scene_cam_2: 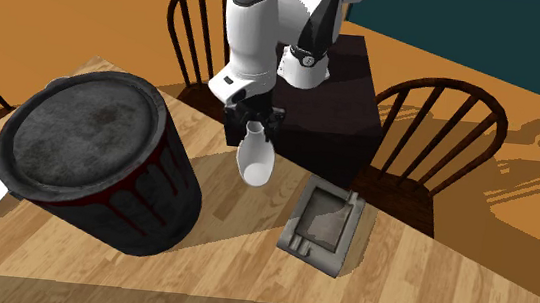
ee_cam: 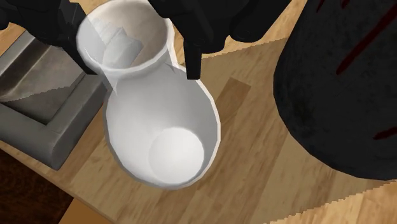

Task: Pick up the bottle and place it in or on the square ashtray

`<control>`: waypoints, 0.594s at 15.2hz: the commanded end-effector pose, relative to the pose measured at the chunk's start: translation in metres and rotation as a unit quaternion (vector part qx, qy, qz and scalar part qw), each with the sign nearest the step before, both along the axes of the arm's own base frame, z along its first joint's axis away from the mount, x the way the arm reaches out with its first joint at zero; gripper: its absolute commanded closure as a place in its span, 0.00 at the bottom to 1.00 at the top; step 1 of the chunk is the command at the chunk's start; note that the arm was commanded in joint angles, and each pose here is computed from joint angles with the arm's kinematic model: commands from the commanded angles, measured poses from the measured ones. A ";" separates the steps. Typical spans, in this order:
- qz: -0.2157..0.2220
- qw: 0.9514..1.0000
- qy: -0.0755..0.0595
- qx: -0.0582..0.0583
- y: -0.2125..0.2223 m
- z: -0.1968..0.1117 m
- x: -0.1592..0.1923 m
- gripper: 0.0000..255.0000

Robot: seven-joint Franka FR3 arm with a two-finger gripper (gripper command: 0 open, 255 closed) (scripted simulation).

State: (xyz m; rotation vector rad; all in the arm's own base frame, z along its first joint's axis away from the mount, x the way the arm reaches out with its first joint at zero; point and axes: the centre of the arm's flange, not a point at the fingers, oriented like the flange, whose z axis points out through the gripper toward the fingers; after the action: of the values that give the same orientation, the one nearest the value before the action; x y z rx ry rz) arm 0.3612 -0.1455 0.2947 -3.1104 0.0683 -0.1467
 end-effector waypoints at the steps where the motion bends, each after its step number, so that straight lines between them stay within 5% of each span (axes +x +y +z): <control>1: 0.000 1.000 0.000 0.000 0.000 0.010 0.000 1.00; 9: 0.000 1.000 0.000 0.000 0.000 0.053 0.000 1.00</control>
State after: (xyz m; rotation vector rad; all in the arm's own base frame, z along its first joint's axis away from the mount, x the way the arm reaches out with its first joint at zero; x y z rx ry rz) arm 0.3616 -0.1440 0.3409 -3.1105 0.0683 -0.1466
